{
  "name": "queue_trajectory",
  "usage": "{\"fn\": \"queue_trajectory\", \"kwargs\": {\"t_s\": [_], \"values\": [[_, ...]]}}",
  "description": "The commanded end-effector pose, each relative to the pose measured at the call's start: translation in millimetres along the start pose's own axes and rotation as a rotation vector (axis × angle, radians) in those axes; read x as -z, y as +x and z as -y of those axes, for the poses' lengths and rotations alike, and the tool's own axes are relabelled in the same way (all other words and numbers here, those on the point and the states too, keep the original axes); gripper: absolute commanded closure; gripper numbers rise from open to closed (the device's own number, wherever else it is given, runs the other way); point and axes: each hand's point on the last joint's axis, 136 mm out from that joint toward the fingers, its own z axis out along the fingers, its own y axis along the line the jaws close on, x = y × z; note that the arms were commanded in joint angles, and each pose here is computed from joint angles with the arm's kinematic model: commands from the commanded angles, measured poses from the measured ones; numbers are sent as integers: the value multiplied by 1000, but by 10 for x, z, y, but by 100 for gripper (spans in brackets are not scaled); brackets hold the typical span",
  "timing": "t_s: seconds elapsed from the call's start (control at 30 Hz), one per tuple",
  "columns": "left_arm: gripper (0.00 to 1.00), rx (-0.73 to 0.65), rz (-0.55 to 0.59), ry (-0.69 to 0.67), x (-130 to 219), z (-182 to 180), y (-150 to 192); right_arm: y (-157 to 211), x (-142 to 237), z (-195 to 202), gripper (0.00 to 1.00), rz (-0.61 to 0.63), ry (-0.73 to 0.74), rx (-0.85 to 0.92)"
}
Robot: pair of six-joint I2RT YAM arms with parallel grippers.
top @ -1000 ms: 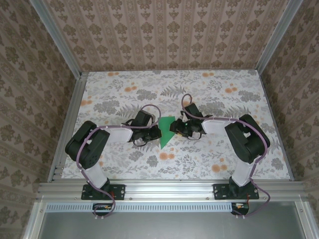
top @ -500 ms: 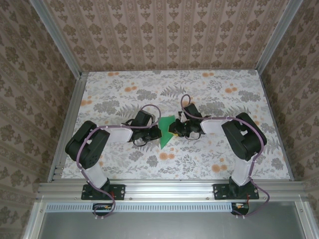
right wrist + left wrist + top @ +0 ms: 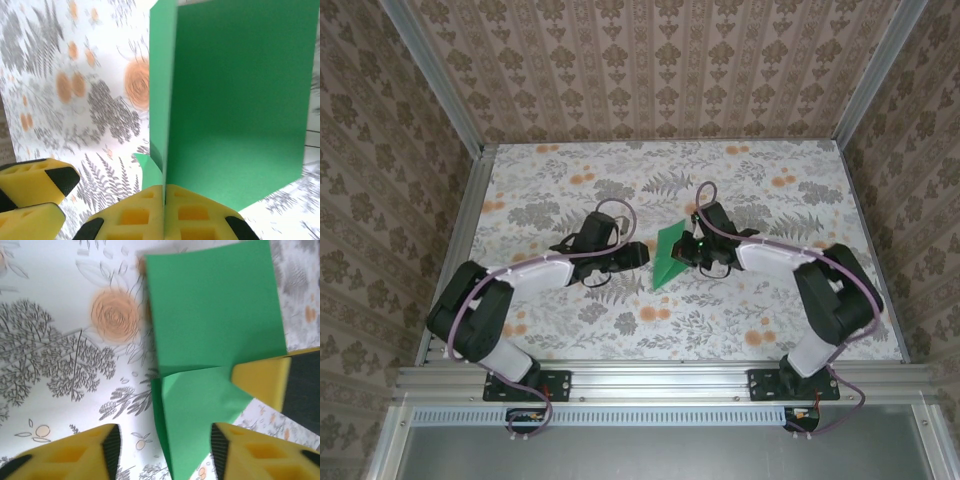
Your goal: Fold a paper plane with a square sheet of paper (pick it up from the middle)
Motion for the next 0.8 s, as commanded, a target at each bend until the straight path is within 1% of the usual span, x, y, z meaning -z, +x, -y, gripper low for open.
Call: {"fn": "queue_trajectory", "kwargs": {"t_s": [0.0,0.1,0.2,0.27,0.37,0.47,0.57,0.67,0.77], "values": [[39,-62,81,-5,126,34,-228,-137,245,131,98,117,142,-36],[28,-132,159,-16,204,36,-363,-197,306,133,98,173,169,-87],[20,-219,229,-25,261,32,-464,-226,294,136,98,211,188,-138],[13,-250,246,-38,269,-1,-489,-229,275,101,98,219,190,-168],[1,-289,248,-46,240,-45,-472,-235,251,35,98,236,201,-192],[0,-337,252,-21,206,-34,-412,-217,229,56,98,245,231,-239],[0,-462,239,-10,142,56,-248,-152,190,71,98,252,248,-280],[1,-604,240,-44,84,112,-64,-62,148,131,98,248,274,-333],[2,-659,210,-46,28,97,50,12,124,170,98,247,282,-370]]}}
